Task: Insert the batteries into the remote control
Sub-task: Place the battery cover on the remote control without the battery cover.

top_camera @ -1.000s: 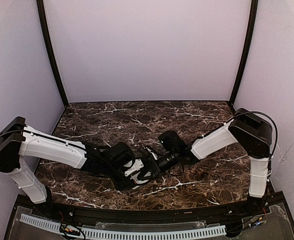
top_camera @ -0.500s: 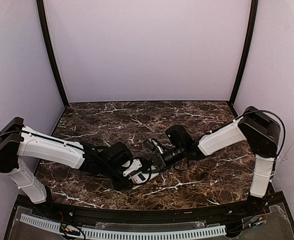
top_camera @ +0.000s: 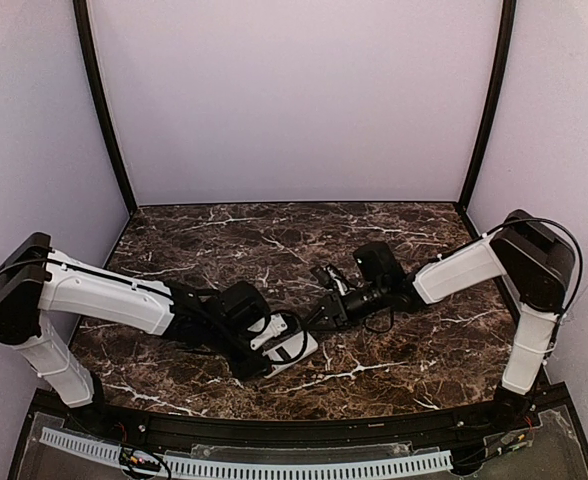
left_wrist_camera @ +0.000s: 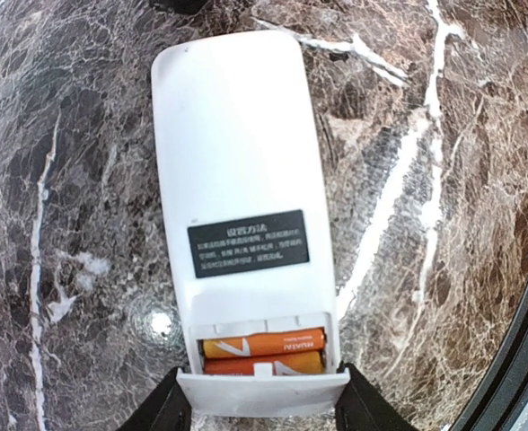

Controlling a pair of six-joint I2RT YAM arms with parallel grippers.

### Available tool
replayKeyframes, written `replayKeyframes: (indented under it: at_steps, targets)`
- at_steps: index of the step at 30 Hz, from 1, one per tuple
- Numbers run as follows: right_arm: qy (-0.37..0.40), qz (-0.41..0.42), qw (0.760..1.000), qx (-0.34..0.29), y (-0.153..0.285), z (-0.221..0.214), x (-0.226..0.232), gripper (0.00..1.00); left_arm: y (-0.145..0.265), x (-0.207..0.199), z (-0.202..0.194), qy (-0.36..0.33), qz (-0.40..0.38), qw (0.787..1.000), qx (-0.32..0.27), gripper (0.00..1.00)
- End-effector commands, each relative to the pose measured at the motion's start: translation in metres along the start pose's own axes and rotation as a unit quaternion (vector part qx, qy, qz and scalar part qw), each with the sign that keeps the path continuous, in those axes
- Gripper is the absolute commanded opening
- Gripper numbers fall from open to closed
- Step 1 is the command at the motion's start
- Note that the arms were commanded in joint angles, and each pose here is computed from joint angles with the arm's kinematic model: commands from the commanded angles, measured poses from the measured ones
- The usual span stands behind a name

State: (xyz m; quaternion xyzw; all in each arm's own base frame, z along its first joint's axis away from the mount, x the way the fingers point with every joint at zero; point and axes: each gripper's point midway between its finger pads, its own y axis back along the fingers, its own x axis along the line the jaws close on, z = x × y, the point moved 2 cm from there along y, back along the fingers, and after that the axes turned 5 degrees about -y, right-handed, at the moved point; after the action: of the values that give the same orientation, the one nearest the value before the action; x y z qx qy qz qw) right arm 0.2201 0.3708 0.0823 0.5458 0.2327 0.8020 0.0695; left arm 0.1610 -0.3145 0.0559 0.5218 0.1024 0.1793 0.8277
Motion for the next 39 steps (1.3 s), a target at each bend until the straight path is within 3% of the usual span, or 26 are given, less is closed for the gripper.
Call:
replayKeyframes:
  at_steps: [1, 15, 28, 39]
  targets:
    - [0.001, -0.027, 1.000, -0.015, 0.006, 0.003, -0.012, 0.40, -0.001, 0.000, 0.000, 0.016, -0.005, 1.000, 0.013, 0.53]
    - [-0.010, -0.029, 1.000, -0.004, 0.000, -0.002, -0.024, 0.44, -0.011, 0.001, -0.003, 0.013, -0.001, 0.999, 0.029, 0.58]
    - [-0.010, -0.026, 1.000, -0.001, -0.001, -0.001, -0.024, 0.45, -0.007, 0.012, -0.002, 0.004, 0.030, 0.999, 0.029, 0.73]
    - [-0.011, -0.024, 1.000, 0.000, -0.001, -0.001, -0.022, 0.45, -0.004, 0.023, -0.004, 0.006, 0.042, 0.999, 0.023, 0.78]
